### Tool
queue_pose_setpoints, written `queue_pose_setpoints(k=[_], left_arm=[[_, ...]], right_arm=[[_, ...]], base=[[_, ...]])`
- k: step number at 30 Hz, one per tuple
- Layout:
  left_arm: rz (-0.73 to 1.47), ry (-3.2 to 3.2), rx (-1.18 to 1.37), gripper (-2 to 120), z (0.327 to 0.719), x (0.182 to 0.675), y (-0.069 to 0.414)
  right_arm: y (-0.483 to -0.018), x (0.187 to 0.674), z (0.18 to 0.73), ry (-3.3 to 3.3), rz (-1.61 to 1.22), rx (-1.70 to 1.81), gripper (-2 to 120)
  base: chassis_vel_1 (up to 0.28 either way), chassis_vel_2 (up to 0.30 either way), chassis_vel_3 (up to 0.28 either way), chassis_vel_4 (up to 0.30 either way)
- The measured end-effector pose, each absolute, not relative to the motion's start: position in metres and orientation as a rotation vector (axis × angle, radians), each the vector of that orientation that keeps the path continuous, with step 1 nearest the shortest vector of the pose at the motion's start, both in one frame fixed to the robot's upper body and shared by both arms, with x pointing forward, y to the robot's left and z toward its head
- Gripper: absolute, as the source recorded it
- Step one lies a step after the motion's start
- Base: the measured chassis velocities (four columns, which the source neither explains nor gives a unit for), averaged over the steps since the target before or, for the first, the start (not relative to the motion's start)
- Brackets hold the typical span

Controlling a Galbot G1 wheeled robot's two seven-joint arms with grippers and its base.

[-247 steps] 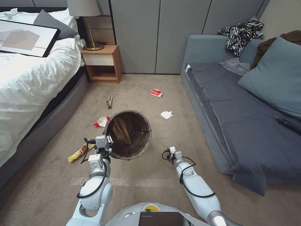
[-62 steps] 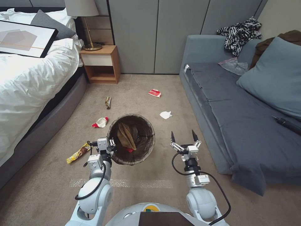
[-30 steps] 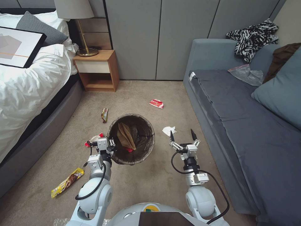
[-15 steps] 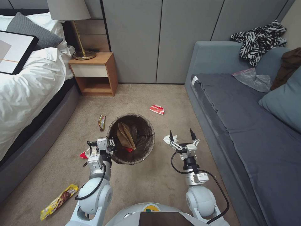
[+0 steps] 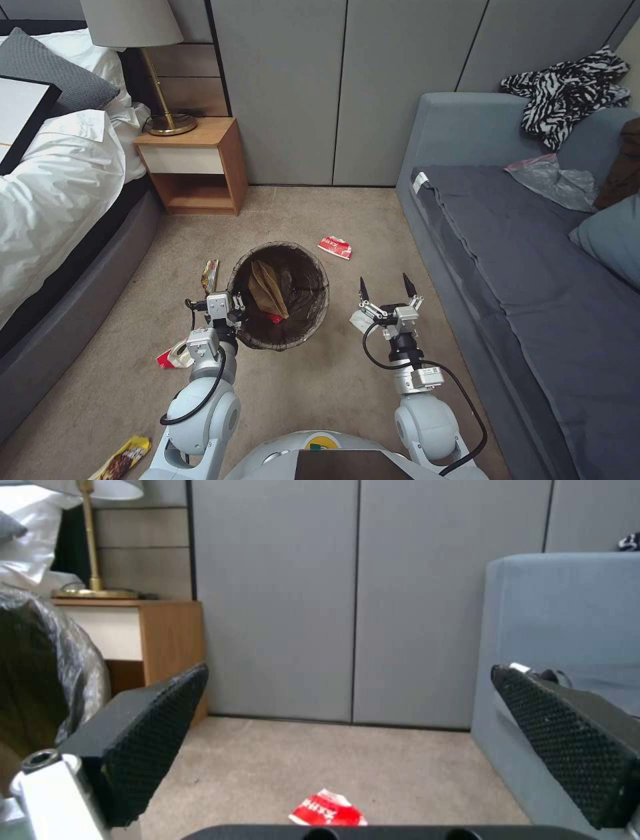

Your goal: Pick up the trash bin, then pick up the garbage from the floor and place it into the trash bin.

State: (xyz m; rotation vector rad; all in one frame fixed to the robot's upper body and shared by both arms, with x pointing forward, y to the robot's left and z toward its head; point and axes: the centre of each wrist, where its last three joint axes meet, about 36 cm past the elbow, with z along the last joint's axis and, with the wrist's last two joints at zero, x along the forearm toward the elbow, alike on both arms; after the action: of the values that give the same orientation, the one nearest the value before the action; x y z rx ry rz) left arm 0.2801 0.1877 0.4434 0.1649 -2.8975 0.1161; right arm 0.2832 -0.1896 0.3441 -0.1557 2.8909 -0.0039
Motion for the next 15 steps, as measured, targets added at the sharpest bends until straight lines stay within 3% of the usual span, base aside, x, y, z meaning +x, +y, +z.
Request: queue_pose_setpoints(k=[15], left_arm=[[0.115, -2.895, 0.167, 2, 0.4423, 0.2805, 0.1880]], right_arm=[[-0.1872, 0.2832, 0.3362, 2.865, -0.028, -0.182, 100]], base=[[-0.154, 0.147, 0.152, -0.153]])
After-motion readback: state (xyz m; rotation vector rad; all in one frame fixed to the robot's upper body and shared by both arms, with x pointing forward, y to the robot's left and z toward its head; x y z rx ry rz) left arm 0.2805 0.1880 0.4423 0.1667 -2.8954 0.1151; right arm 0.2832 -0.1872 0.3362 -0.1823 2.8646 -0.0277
